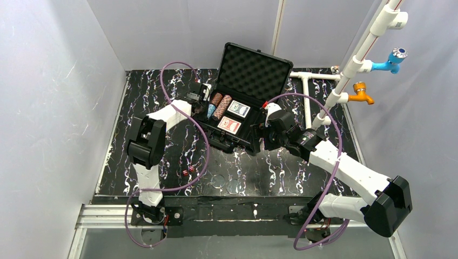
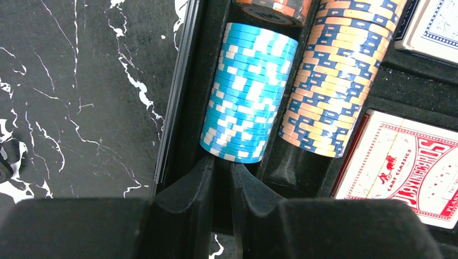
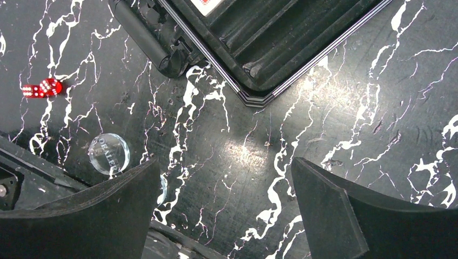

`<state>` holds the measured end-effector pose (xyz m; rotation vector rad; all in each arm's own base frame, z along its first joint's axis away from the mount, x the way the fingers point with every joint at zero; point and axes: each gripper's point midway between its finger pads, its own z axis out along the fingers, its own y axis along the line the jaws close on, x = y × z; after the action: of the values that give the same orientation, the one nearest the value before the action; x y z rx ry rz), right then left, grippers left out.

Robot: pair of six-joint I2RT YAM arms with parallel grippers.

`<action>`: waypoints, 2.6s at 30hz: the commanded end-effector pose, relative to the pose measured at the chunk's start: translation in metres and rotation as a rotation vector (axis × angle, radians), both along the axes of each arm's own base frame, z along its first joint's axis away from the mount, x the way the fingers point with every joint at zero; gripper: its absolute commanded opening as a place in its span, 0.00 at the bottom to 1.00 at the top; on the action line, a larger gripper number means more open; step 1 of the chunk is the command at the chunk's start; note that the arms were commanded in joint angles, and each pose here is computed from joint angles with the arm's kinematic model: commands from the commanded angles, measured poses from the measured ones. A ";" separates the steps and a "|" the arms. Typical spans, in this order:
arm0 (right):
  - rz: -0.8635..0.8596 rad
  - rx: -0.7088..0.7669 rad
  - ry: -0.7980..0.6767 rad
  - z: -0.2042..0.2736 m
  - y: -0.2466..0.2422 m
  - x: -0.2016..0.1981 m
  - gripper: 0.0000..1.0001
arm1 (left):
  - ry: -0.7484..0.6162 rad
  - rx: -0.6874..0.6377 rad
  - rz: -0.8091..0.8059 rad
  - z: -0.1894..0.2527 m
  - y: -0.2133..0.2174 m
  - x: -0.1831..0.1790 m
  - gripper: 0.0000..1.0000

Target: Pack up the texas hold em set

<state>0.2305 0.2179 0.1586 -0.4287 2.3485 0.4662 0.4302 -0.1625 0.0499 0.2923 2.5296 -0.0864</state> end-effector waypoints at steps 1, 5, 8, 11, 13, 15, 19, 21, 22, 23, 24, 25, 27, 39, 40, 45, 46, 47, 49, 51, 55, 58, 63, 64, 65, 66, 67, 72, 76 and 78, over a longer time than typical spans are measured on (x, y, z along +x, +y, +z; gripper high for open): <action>0.000 0.007 -0.041 0.009 -0.002 0.004 0.98 | -0.013 0.021 -0.006 0.005 0.000 0.008 0.15; 0.005 0.012 -0.037 0.009 0.000 0.003 0.98 | -0.029 0.020 -0.011 0.007 -0.004 0.018 0.15; 0.007 0.016 -0.038 0.009 0.001 0.004 0.98 | -0.041 0.020 -0.013 0.009 -0.007 0.027 0.15; 0.009 0.015 -0.036 0.009 0.002 0.005 0.98 | -0.045 0.019 -0.015 0.009 -0.010 0.033 0.15; 0.010 0.015 -0.036 0.009 0.002 0.004 0.98 | -0.051 0.014 -0.017 0.011 -0.012 0.037 0.15; 0.011 0.013 -0.034 0.007 0.002 0.005 0.98 | -0.056 0.004 -0.023 0.013 -0.015 0.040 0.15; 0.013 0.012 -0.031 0.006 0.003 0.005 0.98 | -0.065 -0.005 -0.039 0.018 -0.020 0.046 0.16; 0.014 0.012 -0.029 0.006 0.004 0.005 0.98 | -0.063 0.003 -0.040 0.017 -0.019 0.049 0.16; 0.014 0.011 -0.028 0.006 0.004 0.005 0.98 | -0.059 0.005 -0.042 0.017 -0.020 0.049 0.16; 0.013 0.010 -0.028 0.007 0.004 0.006 0.98 | -0.058 0.006 -0.044 0.017 -0.020 0.049 0.16; 0.014 0.011 -0.027 0.007 0.004 0.006 0.98 | -0.054 0.006 -0.046 0.017 -0.020 0.049 0.17; 0.015 0.012 -0.028 0.008 0.005 0.006 0.98 | -0.055 0.006 -0.047 0.019 -0.020 0.047 0.19; 0.016 0.012 -0.026 0.007 0.005 0.006 0.98 | -0.059 0.013 -0.041 0.022 -0.016 0.044 0.21; 0.035 0.035 -0.010 0.010 0.012 0.005 0.98 | -0.181 0.004 -0.013 0.101 0.008 0.005 0.52; 0.036 0.037 -0.011 0.011 0.012 0.005 0.98 | -0.197 0.009 -0.004 0.111 0.012 0.002 0.55; 0.041 0.042 -0.004 0.012 0.013 0.003 0.98 | -0.275 0.055 0.036 0.154 0.038 -0.023 0.79; 0.044 0.045 -0.001 0.013 0.014 0.003 0.98 | -0.293 0.070 0.051 0.162 0.044 -0.028 0.93; 0.046 0.048 0.003 0.014 0.015 0.002 0.98 | -0.305 0.085 0.063 0.169 0.051 -0.034 0.98; 0.051 0.053 0.009 0.015 0.017 0.001 0.98 | -0.330 0.124 0.083 0.181 0.064 -0.044 0.98; 0.053 0.059 0.013 0.015 0.019 0.001 0.98 | -0.347 0.164 0.095 0.189 0.077 -0.054 0.98; 0.069 0.077 0.030 0.017 0.027 0.002 0.98 | -0.432 0.193 0.184 0.201 0.100 -0.071 0.98; 0.091 0.084 0.034 0.021 0.034 0.002 0.98 | -0.513 0.200 0.241 0.206 0.116 -0.084 0.98; 0.188 0.060 0.049 0.019 0.052 -0.007 0.98 | -0.591 0.258 0.301 0.215 0.138 -0.098 0.98; 0.202 0.053 0.054 0.018 0.056 -0.008 0.98 | -0.611 0.255 0.308 0.218 0.140 -0.100 0.98; 0.217 0.046 0.059 0.017 0.061 -0.011 0.98 | -0.631 0.252 0.314 0.221 0.142 -0.102 0.98; 0.233 0.039 0.062 0.016 0.065 -0.014 0.98 | -0.645 0.250 0.319 0.221 0.144 -0.104 0.98; 0.246 0.033 0.060 0.015 0.069 -0.016 0.98 | -0.661 0.249 0.325 0.222 0.146 -0.106 0.98; 0.304 0.007 0.040 0.012 0.092 -0.028 0.98 | -0.713 0.258 0.363 0.232 0.156 -0.116 0.98; 0.337 -0.035 0.043 0.001 0.108 -0.040 0.98 | -0.741 0.267 0.380 0.238 0.162 -0.122 0.98; 0.346 -0.045 0.054 -0.005 0.116 -0.045 0.98 | -0.751 0.268 0.388 0.239 0.164 -0.123 0.98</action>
<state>0.1850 0.3150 0.1459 -0.8406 2.3894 0.6048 0.3115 -0.0104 0.2745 -0.0075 1.8638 0.3987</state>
